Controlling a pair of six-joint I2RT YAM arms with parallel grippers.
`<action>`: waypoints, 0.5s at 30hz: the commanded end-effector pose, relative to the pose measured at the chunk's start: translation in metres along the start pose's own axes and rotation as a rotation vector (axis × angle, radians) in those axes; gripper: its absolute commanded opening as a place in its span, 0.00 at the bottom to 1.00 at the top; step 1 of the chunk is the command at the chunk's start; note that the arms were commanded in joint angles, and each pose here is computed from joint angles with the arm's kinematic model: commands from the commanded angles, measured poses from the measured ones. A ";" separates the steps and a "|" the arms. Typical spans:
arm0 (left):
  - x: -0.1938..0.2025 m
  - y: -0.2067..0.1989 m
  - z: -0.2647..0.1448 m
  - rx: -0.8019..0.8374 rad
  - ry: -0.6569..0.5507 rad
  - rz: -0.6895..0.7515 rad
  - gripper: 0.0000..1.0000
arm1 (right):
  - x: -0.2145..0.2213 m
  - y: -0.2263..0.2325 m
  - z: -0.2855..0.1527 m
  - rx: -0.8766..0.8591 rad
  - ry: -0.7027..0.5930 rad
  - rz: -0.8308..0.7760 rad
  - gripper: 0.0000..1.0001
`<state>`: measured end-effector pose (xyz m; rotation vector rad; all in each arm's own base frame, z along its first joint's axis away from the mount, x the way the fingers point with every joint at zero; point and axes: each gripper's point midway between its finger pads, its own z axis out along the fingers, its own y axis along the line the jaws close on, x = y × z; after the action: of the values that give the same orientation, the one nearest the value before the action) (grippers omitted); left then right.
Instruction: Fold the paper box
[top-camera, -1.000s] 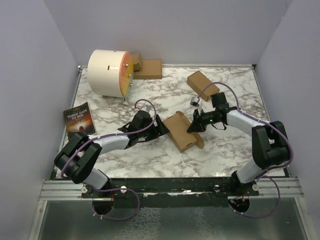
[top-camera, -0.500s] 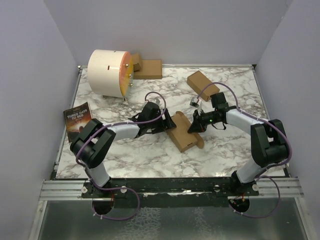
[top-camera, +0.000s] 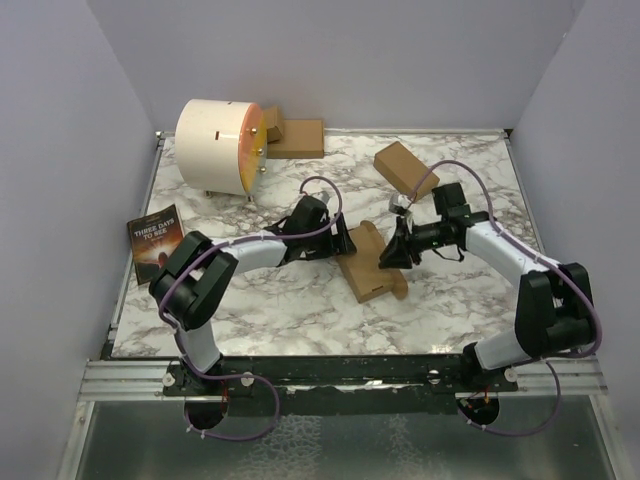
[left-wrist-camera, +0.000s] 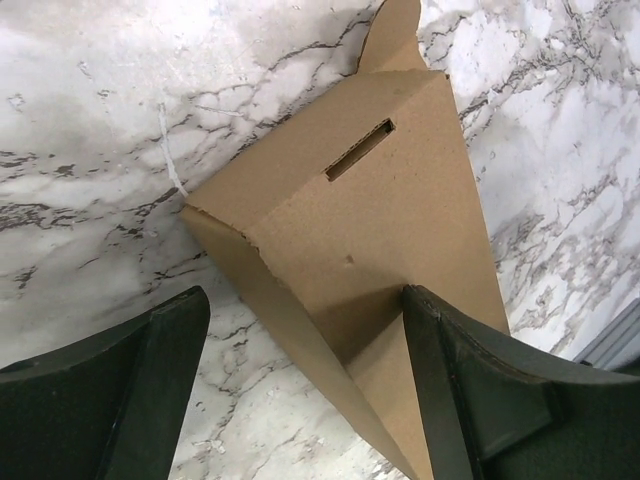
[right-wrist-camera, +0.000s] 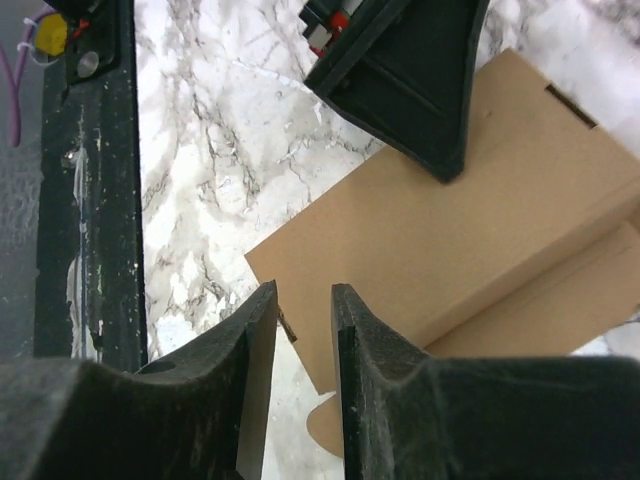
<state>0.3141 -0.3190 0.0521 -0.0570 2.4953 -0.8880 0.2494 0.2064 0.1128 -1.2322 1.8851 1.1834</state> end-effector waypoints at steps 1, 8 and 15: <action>-0.006 0.020 -0.016 -0.102 -0.058 0.043 0.81 | -0.028 0.014 -0.023 -0.028 -0.116 -0.103 0.30; -0.017 0.011 -0.061 -0.076 -0.163 0.057 0.80 | -0.018 -0.016 -0.040 0.193 -0.070 -0.151 0.30; 0.000 0.016 -0.085 -0.012 -0.210 -0.007 0.66 | 0.021 -0.061 -0.052 0.411 0.097 -0.135 0.17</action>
<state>0.2854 -0.2674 0.1033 -0.0991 2.3326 -0.8212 0.2755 0.1620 0.1197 -1.1763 1.8690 0.8377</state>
